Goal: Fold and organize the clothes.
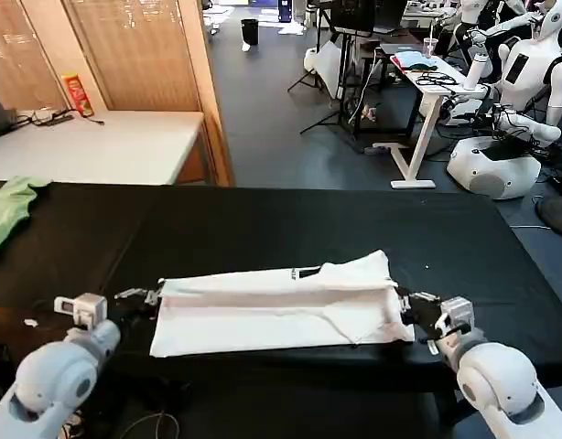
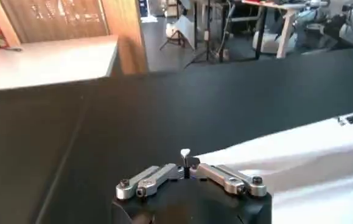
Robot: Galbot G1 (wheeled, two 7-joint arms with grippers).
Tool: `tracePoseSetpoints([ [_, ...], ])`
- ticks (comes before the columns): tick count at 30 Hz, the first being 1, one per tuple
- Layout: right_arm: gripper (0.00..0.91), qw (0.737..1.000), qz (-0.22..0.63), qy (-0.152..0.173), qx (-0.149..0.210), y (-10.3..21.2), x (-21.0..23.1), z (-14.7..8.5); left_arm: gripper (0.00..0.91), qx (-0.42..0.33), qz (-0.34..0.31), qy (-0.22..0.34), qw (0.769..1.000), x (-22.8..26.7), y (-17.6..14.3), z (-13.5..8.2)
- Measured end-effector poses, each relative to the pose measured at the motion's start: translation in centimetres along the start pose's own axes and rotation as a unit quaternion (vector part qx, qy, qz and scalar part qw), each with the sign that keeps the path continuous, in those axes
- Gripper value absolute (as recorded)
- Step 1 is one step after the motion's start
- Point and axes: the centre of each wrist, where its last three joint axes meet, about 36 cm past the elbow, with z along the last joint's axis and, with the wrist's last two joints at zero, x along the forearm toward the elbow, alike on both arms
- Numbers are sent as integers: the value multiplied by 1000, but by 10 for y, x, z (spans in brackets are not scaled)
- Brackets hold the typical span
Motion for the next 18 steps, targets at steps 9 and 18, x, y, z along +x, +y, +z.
tracePoseSetpoints([
  [9, 107, 1000, -3, 18, 16, 10, 8, 6, 878, -14, -13, 34, 999, 8, -11, 27],
  [18, 878, 999, -7, 32, 15, 16, 31, 6, 878, -15, -19, 49, 998, 20, -14, 25],
])
